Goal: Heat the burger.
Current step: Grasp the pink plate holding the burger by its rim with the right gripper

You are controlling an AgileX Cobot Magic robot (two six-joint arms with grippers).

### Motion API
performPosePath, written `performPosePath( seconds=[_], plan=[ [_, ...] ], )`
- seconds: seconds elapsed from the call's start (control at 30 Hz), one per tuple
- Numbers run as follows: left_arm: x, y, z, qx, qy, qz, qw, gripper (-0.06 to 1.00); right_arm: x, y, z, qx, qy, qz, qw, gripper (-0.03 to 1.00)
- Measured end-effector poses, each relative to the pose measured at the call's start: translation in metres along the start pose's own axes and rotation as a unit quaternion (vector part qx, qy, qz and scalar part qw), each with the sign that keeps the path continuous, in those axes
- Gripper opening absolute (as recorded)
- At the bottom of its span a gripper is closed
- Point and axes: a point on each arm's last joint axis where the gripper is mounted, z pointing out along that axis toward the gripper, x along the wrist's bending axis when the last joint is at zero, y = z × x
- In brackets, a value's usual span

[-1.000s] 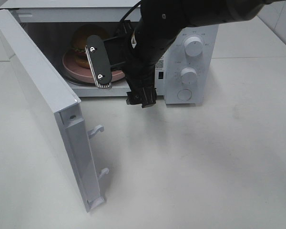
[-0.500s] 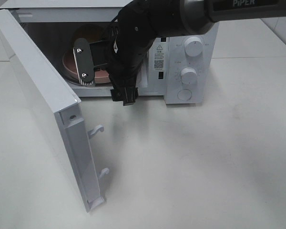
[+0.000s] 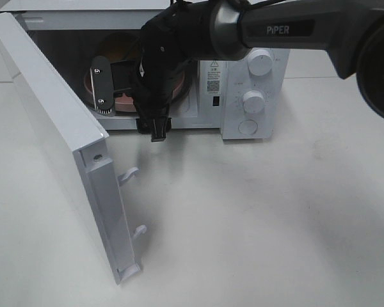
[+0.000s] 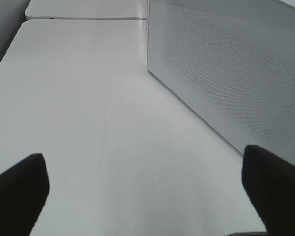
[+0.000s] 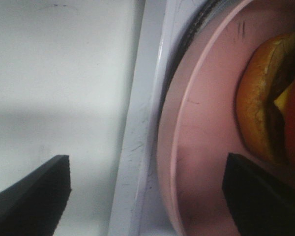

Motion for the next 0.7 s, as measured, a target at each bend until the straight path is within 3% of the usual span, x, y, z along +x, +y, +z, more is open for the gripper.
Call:
performPosePath(
  seconds=[0.23, 0.53, 0.6, 0.67, 0.7],
  plan=[
    [0.0, 0.0, 0.0, 0.0, 0.0, 0.0, 1.0, 0.99, -0.016, -0.007, 0.014, 0.004, -0.016, 0.019, 1.0, 0.77],
    [0.0, 0.0, 0.0, 0.0, 0.0, 0.0, 1.0, 0.99, -0.013, -0.013, 0.032, 0.01, -0.004, 0.034, 0.999, 0.75],
    [0.0, 0.0, 0.0, 0.0, 0.0, 0.0, 1.0, 0.99, -0.012, -0.014, 0.036, 0.009, -0.005, 0.035, 0.999, 0.71],
    [0.0, 0.0, 0.0, 0.0, 0.0, 0.0, 1.0, 0.99, -0.01, -0.014, 0.04, 0.006, -0.007, 0.035, 0.999, 0.59],
    [0.0, 0.0, 0.0, 0.0, 0.0, 0.0, 1.0, 0.99, -0.01, -0.014, 0.04, 0.006, -0.007, 0.035, 0.999, 0.59]
  ],
)
